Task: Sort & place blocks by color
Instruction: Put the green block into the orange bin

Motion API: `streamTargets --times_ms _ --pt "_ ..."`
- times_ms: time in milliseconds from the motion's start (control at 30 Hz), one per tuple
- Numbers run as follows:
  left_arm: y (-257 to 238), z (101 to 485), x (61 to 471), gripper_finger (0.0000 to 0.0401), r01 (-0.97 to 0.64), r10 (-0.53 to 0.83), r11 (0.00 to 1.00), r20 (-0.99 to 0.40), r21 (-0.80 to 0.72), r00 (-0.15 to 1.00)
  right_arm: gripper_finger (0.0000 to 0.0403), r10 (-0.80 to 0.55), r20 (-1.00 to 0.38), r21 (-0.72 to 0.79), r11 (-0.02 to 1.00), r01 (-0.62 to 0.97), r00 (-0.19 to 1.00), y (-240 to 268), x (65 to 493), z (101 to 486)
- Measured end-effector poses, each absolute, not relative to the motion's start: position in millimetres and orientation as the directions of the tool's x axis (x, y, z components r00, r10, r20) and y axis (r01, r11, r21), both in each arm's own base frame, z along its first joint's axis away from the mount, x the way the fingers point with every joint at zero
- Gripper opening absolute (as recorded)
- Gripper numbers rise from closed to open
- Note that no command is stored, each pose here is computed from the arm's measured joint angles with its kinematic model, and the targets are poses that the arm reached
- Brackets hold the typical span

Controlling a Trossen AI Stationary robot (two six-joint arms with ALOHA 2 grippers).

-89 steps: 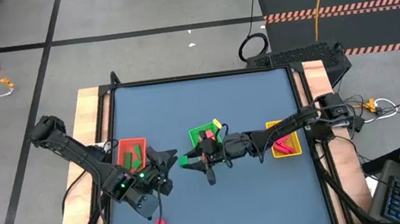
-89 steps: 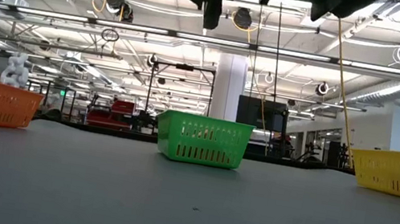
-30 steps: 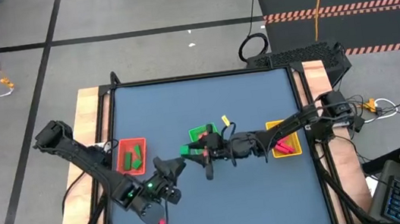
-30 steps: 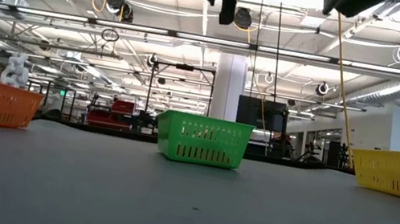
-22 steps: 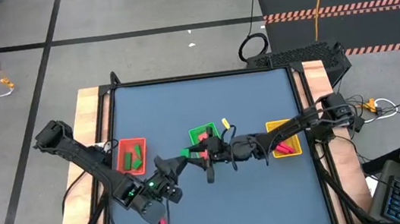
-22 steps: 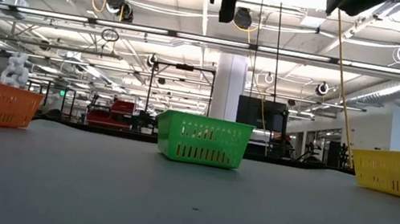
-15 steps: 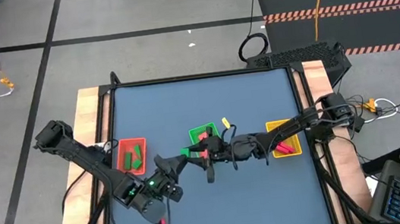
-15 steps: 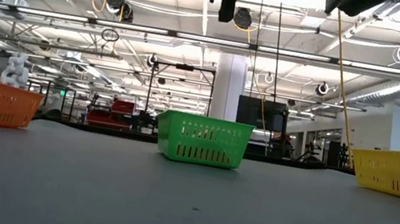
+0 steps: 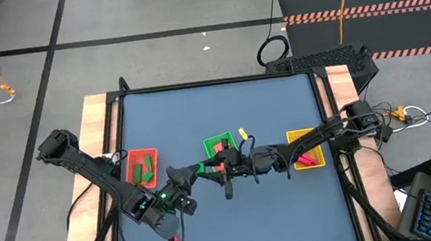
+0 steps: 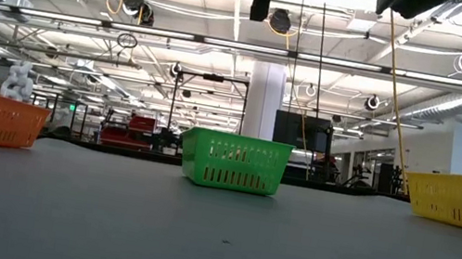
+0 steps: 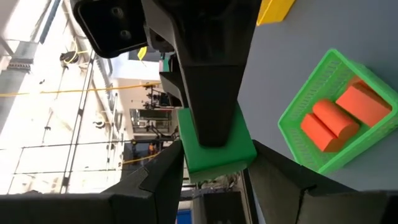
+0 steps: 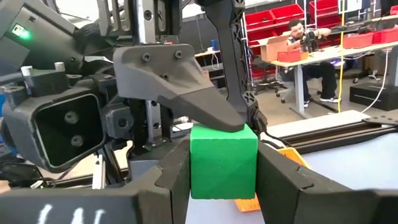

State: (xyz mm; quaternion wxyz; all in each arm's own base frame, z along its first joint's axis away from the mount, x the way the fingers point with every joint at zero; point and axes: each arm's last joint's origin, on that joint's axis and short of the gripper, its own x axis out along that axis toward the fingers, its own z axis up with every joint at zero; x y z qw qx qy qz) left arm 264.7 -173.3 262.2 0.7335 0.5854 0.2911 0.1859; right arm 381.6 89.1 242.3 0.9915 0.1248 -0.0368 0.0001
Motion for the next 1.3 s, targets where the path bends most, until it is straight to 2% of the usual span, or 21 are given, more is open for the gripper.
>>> streamTargets --times_ms 300,433,533,767,1100,1200,1300 --pt "-175 265 267 0.0172 0.025 0.608 0.279 -0.197 0.96 0.769 0.0132 -0.005 0.08 0.246 0.969 -0.015 0.997 90 381 243" --pt "-175 266 267 0.0135 0.015 0.609 0.283 -0.192 0.959 0.769 0.0132 -0.006 0.081 0.251 0.968 -0.015 0.997 90 381 243" --pt "-176 267 267 0.0132 0.004 0.607 0.292 -0.189 0.956 0.772 0.0139 -0.009 0.076 0.262 0.965 -0.012 0.997 90 381 243" --pt "-176 267 268 0.0132 -0.012 0.615 0.295 -0.18 0.955 0.768 0.0185 -0.011 0.036 0.246 0.969 0.001 0.999 89 382 239" --pt "-168 267 256 0.0132 -0.075 0.721 0.195 -0.091 0.978 0.687 0.0263 -0.041 -0.087 0.221 0.974 0.059 0.995 79 383 227" --pt "-159 265 245 0.0132 -0.1 0.729 0.235 -0.107 0.967 0.676 0.0274 -0.044 -0.101 0.216 0.974 0.065 0.994 78 383 226" --pt "-148 263 231 0.0132 -0.138 0.73 0.33 -0.16 0.934 0.665 0.0279 -0.043 -0.102 0.215 0.975 0.064 0.994 78 383 226"
